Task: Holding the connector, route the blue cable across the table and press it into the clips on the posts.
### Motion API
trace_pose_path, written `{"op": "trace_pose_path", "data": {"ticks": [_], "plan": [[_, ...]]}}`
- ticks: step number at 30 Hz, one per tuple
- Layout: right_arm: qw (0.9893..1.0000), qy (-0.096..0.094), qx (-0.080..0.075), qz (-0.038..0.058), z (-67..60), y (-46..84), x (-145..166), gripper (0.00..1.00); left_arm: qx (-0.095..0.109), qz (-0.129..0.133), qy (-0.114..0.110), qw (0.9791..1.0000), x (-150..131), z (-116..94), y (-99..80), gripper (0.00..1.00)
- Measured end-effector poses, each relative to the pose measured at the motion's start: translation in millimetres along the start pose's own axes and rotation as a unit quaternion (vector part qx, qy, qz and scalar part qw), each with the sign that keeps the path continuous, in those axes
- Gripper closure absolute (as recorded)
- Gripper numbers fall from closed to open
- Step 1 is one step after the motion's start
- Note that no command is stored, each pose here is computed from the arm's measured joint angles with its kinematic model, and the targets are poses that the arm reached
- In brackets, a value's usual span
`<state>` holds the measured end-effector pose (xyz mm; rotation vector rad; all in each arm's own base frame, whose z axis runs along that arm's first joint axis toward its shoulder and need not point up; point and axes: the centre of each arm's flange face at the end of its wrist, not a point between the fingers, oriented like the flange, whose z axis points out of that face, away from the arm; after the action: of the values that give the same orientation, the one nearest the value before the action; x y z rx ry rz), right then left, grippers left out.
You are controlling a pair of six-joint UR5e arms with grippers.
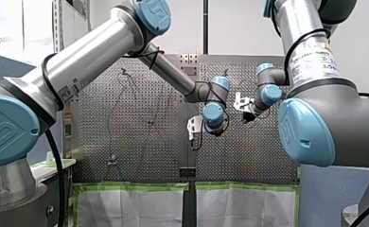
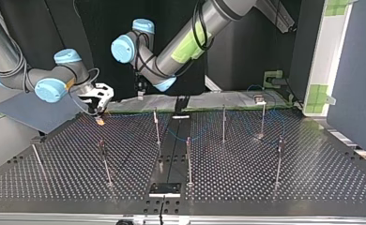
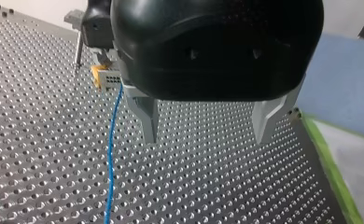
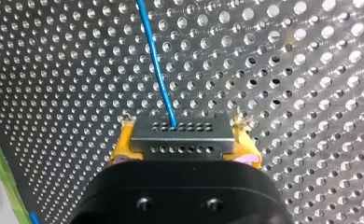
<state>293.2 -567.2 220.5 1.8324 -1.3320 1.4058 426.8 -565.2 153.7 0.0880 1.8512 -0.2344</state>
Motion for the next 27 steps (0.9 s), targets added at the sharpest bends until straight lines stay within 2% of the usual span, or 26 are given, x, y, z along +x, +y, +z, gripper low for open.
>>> {"op": "trace_pose_path", "data": {"ticks": [5,13,20,24,27], "plan": [[1.0,0.0,0.002,-0.001,0.1,-2.3,-0.4,1.0,-0.009,-0.014,-0.022,0.9996,3.4,13.4,-8.8,0.0],[1.0,-0.001,0.004,-0.0012,0.1,-4.0,-0.8,1.0,-0.017,-0.047,-0.069,0.9964,-24.6,27.4,-22.8,0.0],[1.0,-0.001,0.007,-0.0012,0.1,-5.1,-0.9,1.0,-0.024,-0.058,-0.082,0.9946,-23.2,51.6,-24.0,0.0],[0.9999,-0.001,0.01,-0.0011,0.1,-5.7,-0.9,1.0,-0.028,-0.071,-0.099,0.9921,-27.8,68.4,-22.5,0.0],[0.9999,-0.001,0.011,-0.0013,0.2,-6.1,-0.9,1.0,-0.031,-0.074,-0.104,0.9914,-29.1,77.7,-22.2,0.0]]}}
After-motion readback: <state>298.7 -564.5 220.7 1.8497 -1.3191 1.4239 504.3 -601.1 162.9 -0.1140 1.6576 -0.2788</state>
